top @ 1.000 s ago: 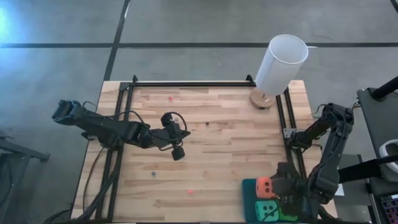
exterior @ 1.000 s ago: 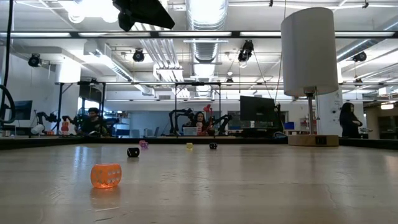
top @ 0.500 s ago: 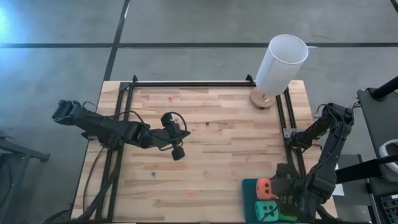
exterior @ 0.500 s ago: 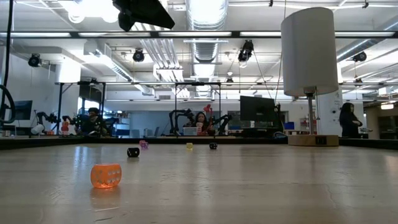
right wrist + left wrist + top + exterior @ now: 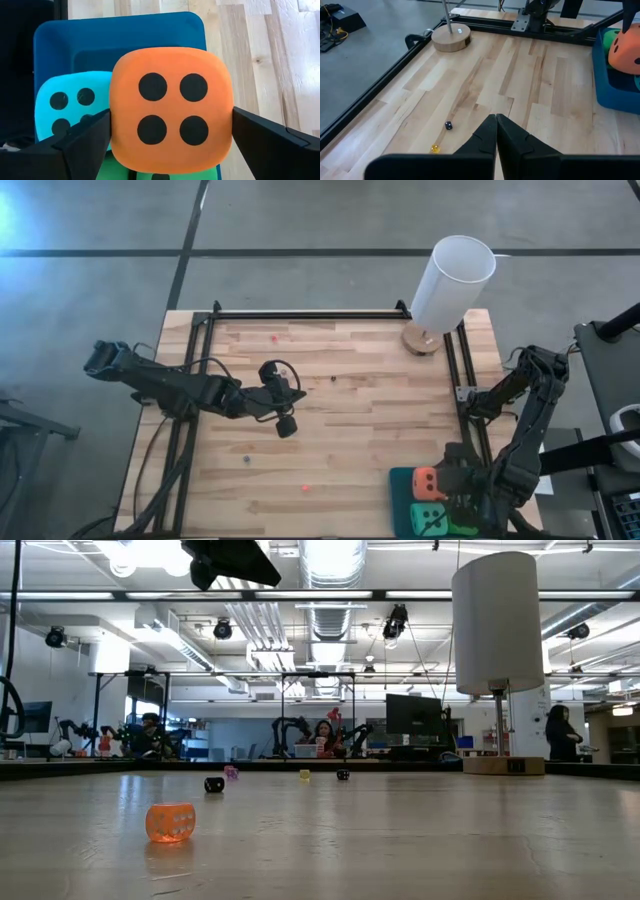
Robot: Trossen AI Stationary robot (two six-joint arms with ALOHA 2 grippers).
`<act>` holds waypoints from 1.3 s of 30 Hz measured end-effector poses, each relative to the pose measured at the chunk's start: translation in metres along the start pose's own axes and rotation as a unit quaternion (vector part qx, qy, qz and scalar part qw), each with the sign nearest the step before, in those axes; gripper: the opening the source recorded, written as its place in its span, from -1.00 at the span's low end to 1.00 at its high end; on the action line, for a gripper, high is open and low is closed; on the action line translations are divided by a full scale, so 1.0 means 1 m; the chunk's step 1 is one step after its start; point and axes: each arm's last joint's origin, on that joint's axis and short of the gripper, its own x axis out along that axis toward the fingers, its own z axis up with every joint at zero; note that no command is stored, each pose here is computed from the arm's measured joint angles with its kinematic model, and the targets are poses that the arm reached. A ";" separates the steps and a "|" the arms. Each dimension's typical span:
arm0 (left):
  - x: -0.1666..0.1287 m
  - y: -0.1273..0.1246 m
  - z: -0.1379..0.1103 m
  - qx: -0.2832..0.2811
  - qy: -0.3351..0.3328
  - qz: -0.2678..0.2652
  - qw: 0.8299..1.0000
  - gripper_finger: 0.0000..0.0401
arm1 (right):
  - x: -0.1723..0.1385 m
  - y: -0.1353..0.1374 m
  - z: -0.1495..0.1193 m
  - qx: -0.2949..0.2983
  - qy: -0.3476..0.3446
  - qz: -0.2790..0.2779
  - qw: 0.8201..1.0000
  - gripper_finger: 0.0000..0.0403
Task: Pick & Place Dice
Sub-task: Put the large orange die into the blue bin, then put the bottom small black die into the blue bin
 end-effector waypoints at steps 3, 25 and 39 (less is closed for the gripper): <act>0.000 0.000 0.000 0.000 0.000 0.000 1.000 -0.93 | 0.000 0.000 0.000 0.005 0.000 0.000 1.000 0.95; 0.000 0.000 0.000 0.000 0.000 0.000 1.000 -0.93 | 0.004 0.002 0.004 0.021 -0.042 0.018 0.999 0.99; 0.000 0.000 0.000 0.000 0.000 0.000 1.000 -0.93 | 0.016 0.001 -0.003 0.035 -0.025 0.019 0.999 0.99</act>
